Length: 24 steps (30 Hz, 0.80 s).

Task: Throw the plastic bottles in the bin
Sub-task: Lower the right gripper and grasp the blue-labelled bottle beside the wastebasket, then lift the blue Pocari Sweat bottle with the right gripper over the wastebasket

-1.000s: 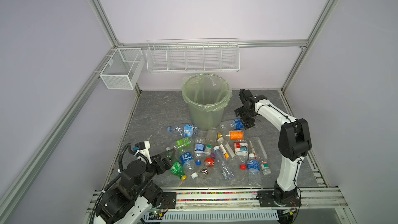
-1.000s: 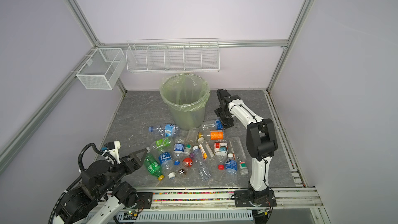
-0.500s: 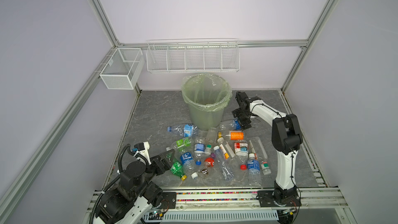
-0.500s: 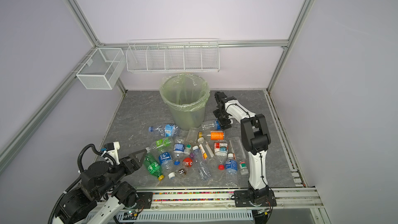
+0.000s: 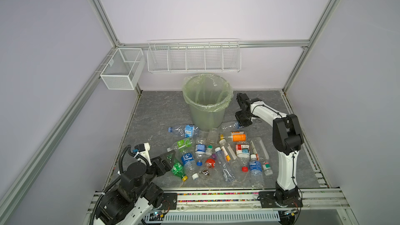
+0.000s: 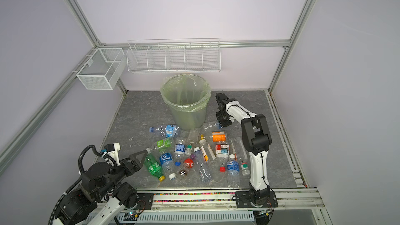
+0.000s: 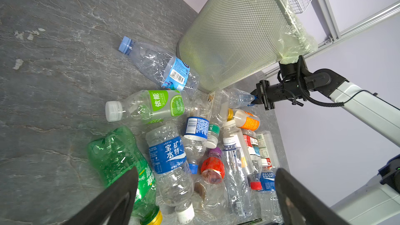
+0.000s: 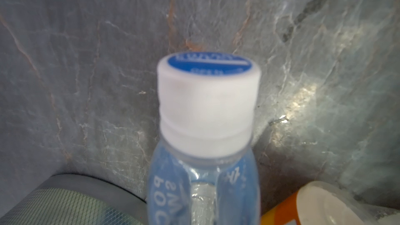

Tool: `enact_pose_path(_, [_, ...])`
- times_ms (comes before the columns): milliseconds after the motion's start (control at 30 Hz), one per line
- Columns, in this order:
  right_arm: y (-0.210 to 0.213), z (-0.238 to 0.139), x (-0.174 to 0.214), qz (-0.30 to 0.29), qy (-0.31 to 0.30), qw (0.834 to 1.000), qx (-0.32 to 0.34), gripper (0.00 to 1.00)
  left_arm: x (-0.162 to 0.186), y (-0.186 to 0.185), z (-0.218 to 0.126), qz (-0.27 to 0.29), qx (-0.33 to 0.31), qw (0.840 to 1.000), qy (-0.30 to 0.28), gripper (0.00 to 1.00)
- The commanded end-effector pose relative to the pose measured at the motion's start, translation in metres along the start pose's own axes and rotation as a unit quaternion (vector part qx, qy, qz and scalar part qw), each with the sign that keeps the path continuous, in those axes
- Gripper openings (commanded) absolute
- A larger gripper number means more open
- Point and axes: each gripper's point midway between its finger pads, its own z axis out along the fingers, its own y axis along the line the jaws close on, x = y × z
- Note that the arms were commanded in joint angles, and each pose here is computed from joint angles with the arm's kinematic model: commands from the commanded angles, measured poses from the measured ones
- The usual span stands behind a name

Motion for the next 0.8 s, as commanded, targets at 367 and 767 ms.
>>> enact_pose_path(367, [0.003,-0.051,-0.015,0.021,-0.042,0.998,-0.047,0.06,-0.003,0.002,-0.009,-0.008,-0.001,1.0,-0.007,0.97])
enact_pose_path(767, [0.018,-0.252,-0.057,-0.14,-0.333,0.898,-0.251,0.06,-0.003,0.002,-0.011,-0.008,0.0,1.0,-0.008,0.97])
